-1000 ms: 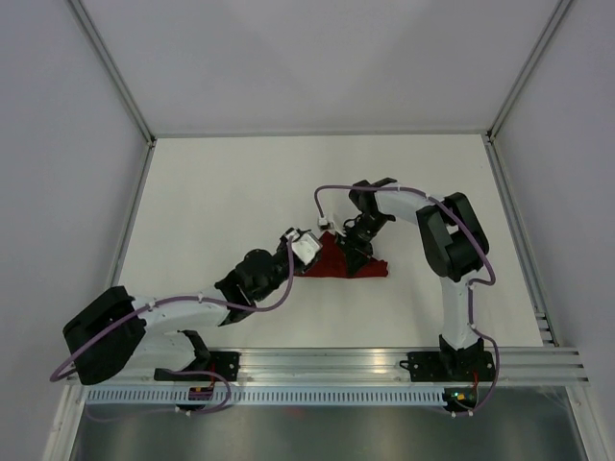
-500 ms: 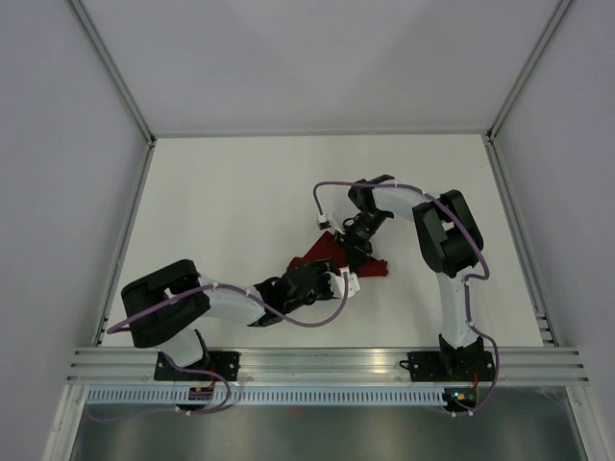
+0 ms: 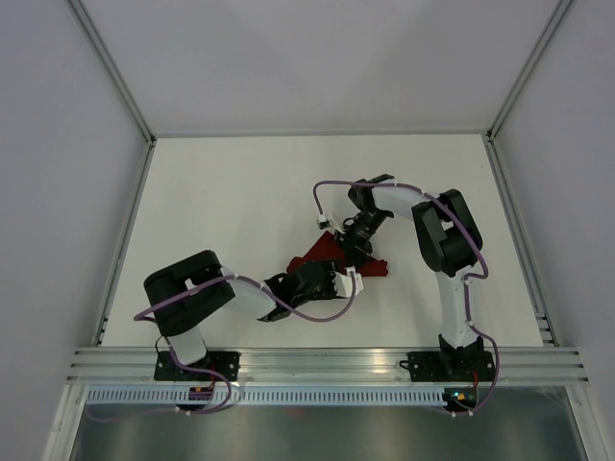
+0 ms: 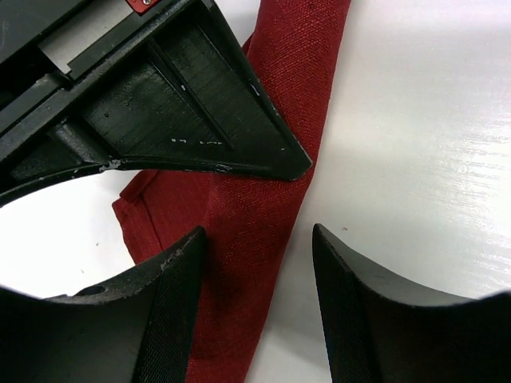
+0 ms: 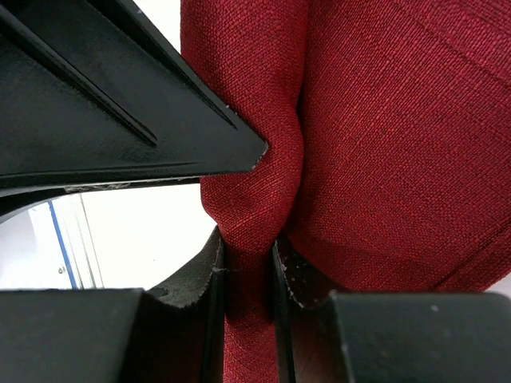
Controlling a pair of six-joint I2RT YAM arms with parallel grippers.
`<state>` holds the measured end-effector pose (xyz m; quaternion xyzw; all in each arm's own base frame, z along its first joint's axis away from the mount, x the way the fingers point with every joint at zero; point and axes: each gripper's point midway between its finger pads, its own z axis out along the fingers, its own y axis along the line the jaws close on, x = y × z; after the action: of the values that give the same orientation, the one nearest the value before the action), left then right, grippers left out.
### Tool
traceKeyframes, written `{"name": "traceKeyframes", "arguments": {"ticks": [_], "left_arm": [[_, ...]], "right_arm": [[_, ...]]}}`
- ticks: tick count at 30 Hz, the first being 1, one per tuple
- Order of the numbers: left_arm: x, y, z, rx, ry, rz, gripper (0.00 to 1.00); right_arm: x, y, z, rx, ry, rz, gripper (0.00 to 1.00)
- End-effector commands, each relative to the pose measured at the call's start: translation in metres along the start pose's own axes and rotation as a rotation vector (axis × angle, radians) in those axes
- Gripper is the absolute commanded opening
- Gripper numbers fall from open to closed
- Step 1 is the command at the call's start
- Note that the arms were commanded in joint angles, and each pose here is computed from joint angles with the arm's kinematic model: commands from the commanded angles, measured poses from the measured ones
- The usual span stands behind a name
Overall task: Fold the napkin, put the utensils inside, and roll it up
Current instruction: Roll the napkin at the center of the board.
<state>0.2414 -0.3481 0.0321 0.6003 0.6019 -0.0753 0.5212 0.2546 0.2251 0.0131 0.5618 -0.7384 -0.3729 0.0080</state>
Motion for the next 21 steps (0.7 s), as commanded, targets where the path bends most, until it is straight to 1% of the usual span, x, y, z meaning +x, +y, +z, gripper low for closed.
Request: {"name": "traceKeyframes", "arguments": {"ticks": [1, 4, 7, 11, 13, 14, 16, 17, 18, 20, 21], "left_arm": [[-0.01, 0.002, 0.008, 0.005, -0.046, -0.021, 0.61], [-0.005, -0.001, 0.011, 0.021, -0.028, -0.035, 0.6], [0.002, -0.002, 0.014, 0.035, -0.003, -0.054, 0.56], [0.01, 0.001, 0.02, 0.043, 0.026, -0.086, 0.4], [0.012, 0.0, 0.021, 0.048, 0.036, -0.093, 0.34], [0.013, -0.001, 0.021, 0.054, 0.041, -0.101, 0.27], [0.012, -0.004, 0.022, 0.072, 0.041, -0.112, 0.2], [0.013, -0.003, 0.022, 0.077, 0.044, -0.123, 0.13], [0.012, -0.005, 0.022, 0.092, 0.037, -0.128, 0.1], [0.015, -0.008, 0.021, 0.116, 0.039, -0.147, 0.05], [0.016, -0.013, 0.02, 0.147, 0.037, -0.159, 0.03]], "right_arm": [[0.046, -0.039, 0.014, 0.086, 0.168, -0.01, 0.0], [0.044, -0.038, 0.014, 0.084, 0.162, -0.008, 0.01], [0.045, -0.038, 0.014, 0.085, 0.163, -0.005, 0.01], [0.043, -0.036, 0.013, 0.088, 0.154, -0.007, 0.0], [0.041, -0.034, 0.012, 0.086, 0.146, -0.004, 0.02], [0.04, -0.033, 0.011, 0.088, 0.143, -0.007, 0.04], [0.039, -0.032, 0.01, 0.092, 0.136, -0.003, 0.11], [0.036, -0.031, 0.008, 0.097, 0.125, -0.003, 0.17], [0.034, -0.03, 0.006, 0.102, 0.115, -0.002, 0.29], [0.026, -0.027, -0.002, 0.116, 0.082, 0.008, 0.4], [0.022, -0.026, -0.007, 0.125, 0.067, 0.008, 0.46]]}}
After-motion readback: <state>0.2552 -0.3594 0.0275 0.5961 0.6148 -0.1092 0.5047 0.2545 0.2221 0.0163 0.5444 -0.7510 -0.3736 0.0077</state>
